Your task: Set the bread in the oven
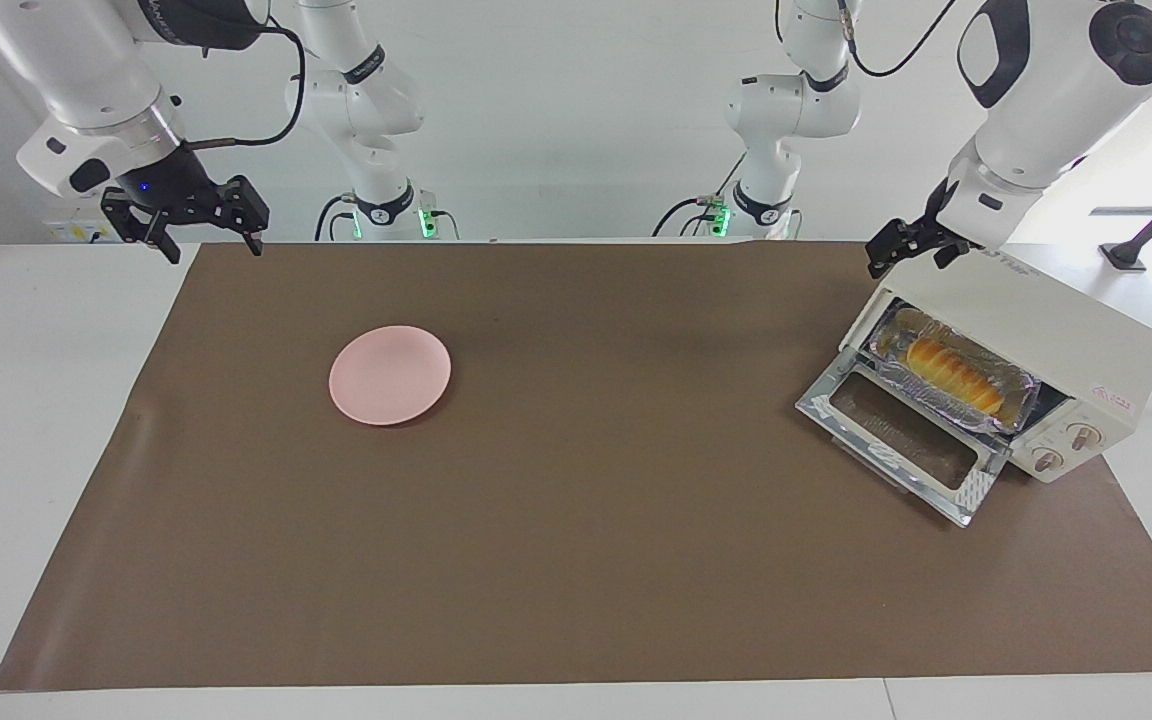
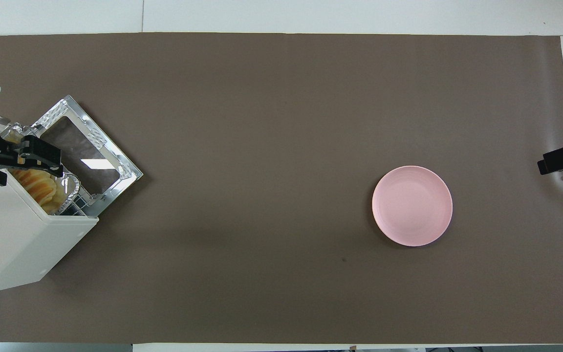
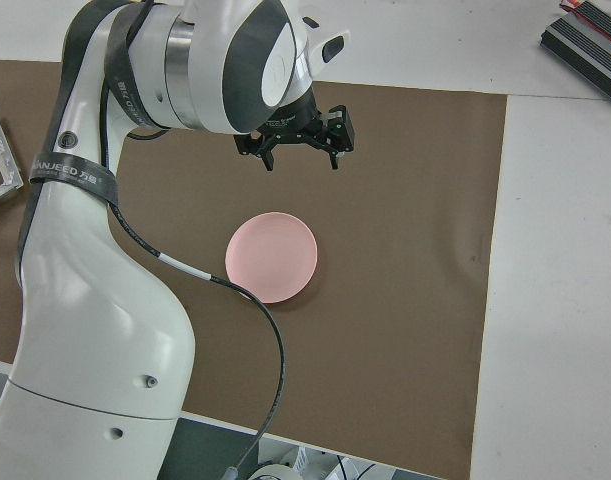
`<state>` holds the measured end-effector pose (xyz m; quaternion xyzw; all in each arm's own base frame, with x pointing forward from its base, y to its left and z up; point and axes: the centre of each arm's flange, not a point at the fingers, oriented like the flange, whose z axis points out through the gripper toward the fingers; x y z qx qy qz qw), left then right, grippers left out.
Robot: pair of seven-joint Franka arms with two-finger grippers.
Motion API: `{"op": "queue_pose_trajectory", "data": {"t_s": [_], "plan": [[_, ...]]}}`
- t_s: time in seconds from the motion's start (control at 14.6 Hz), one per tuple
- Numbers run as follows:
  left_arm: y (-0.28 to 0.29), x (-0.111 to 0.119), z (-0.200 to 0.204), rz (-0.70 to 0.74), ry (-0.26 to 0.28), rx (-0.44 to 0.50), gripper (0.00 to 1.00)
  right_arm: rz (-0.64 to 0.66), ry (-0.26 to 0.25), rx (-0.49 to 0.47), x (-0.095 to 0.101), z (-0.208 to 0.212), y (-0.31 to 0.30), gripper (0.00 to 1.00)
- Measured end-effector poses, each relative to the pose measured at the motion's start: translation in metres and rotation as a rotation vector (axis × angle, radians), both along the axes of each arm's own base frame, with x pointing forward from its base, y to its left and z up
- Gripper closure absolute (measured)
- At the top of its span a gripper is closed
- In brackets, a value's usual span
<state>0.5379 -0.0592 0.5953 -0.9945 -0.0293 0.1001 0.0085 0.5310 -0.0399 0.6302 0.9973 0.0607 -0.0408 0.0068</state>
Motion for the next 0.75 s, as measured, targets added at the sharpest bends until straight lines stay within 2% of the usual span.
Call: {"op": "queue_pose_trajectory", "data": {"t_s": [0.75], "plan": [[0.0013,-0.0013,0.0011,-0.048,0.003,-0.01,0.0,0.0,0.0,0.0,0.0,0.0,0.0,0.0]]}}
